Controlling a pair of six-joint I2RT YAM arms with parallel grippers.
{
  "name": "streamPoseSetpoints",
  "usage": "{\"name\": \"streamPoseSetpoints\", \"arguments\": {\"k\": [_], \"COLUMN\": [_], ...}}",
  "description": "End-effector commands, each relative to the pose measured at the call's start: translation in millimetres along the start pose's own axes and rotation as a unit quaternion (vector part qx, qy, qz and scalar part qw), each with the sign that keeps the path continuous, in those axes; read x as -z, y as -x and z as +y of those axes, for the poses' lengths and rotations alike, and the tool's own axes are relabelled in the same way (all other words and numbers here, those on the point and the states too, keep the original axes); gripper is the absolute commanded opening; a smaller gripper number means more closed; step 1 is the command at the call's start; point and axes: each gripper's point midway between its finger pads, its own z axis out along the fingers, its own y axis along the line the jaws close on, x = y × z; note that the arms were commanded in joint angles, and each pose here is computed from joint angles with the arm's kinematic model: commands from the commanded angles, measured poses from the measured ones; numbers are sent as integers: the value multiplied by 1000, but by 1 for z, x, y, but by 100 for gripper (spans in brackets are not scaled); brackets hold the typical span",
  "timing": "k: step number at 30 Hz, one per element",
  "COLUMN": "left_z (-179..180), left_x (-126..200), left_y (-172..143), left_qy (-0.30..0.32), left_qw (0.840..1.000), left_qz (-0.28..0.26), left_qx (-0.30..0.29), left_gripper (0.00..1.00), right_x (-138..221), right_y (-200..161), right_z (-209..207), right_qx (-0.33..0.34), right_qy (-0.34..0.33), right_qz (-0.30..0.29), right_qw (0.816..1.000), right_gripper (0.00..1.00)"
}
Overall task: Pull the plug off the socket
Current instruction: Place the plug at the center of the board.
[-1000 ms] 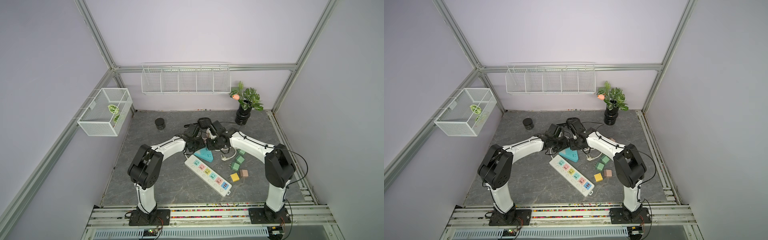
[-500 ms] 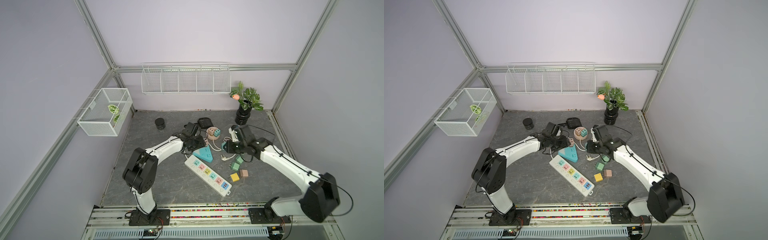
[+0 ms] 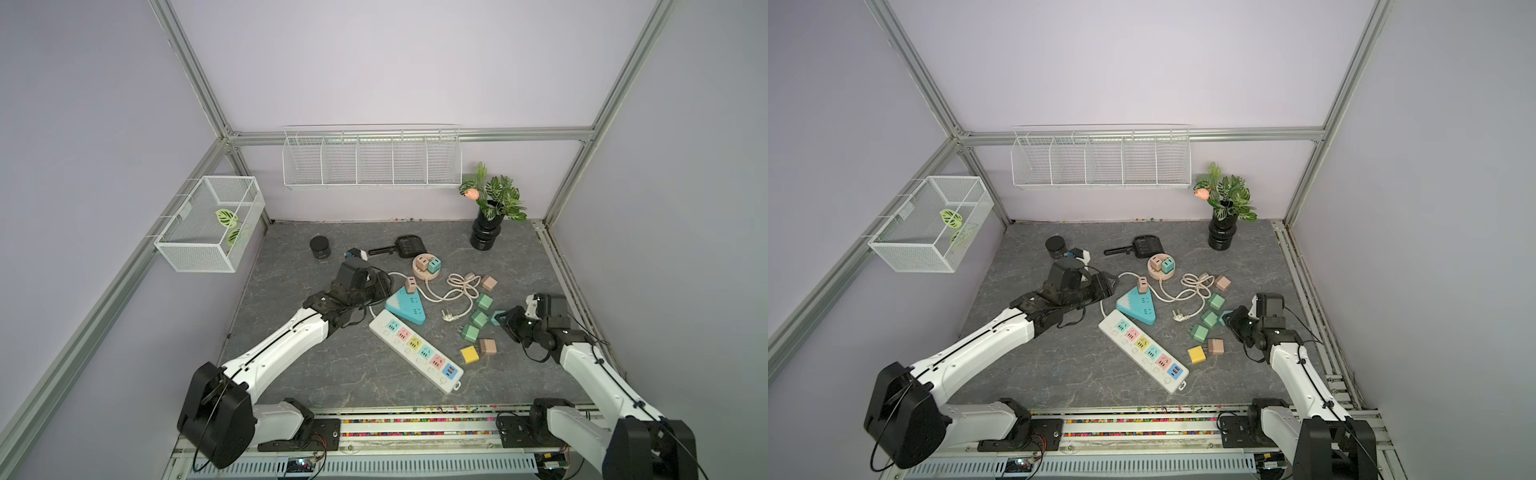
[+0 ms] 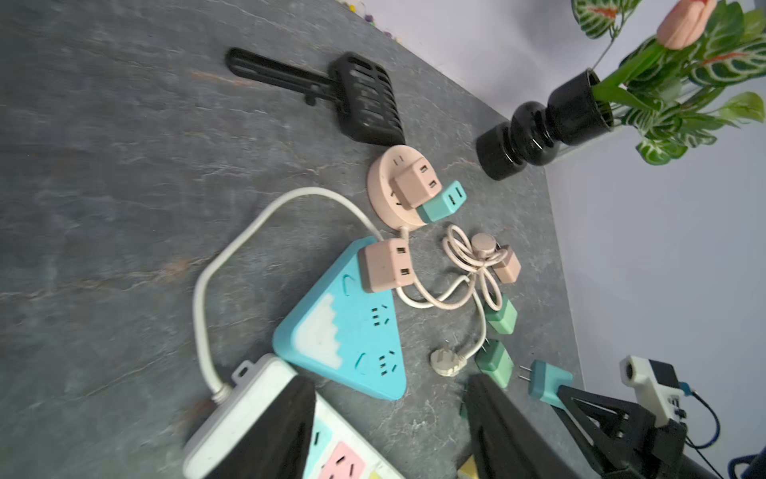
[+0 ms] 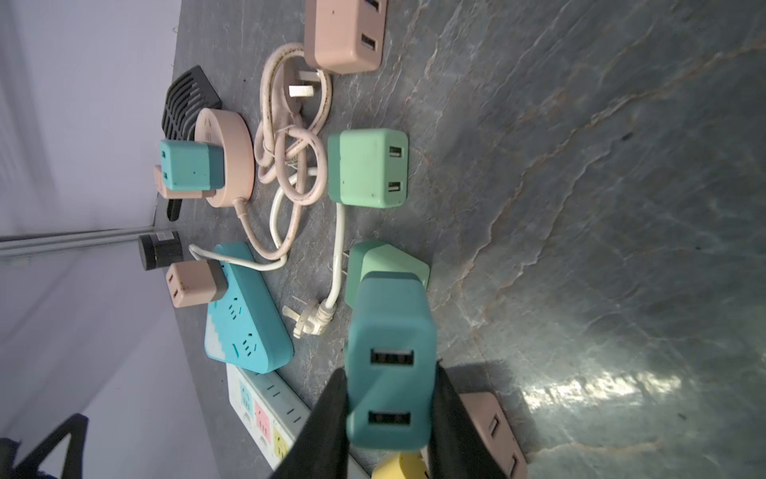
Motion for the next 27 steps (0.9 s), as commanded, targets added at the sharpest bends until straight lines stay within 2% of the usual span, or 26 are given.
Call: {"name": "streamPoseSetpoints", "arguments": {"k": [1,3,7,13,16,18,21,22,25,27], "left_z": [32,52,71,58,57,57,58,56,51,50], "left_x": [9,6,-3,-10,-12,-14,-18,-20,-27,-32], "left_y": [12,2,-22,-33,-33,-34,-37,-38,-40,-42], "left_qy": [25,20,-9,-31,-27,-23,-16,-19,-31,-32], "left_qw": [996,993,987,989,990,992,992,992,990,990], "left_qz": [-54,-48,-3,50,59,66,82,87,99,108], "left_qx": [61,101,163,138,121,105,92,90,90,91], "left_gripper": [75,80,80,79,79,79,78,78,77,77], "right_x": [-8,-14,-22,-12,1,10,14,11,-1,-12], "right_y": [1,1,-5,-11,-4,4,14,14,5,-14], "right_z": [-4,-8,-13,-37,-35,-25,2,19,79,115], "right_qx": [-25,-40,-50,-48,-20,3,36,52,102,162], "right_qy": [18,22,23,-44,-64,-59,-14,29,172,203], "right_qz": [7,13,40,38,22,9,-3,0,22,57], "right_qw": [1000,999,998,997,998,998,999,998,979,964], "right_gripper": [31,33,36,51,58,59,58,58,57,57]}}
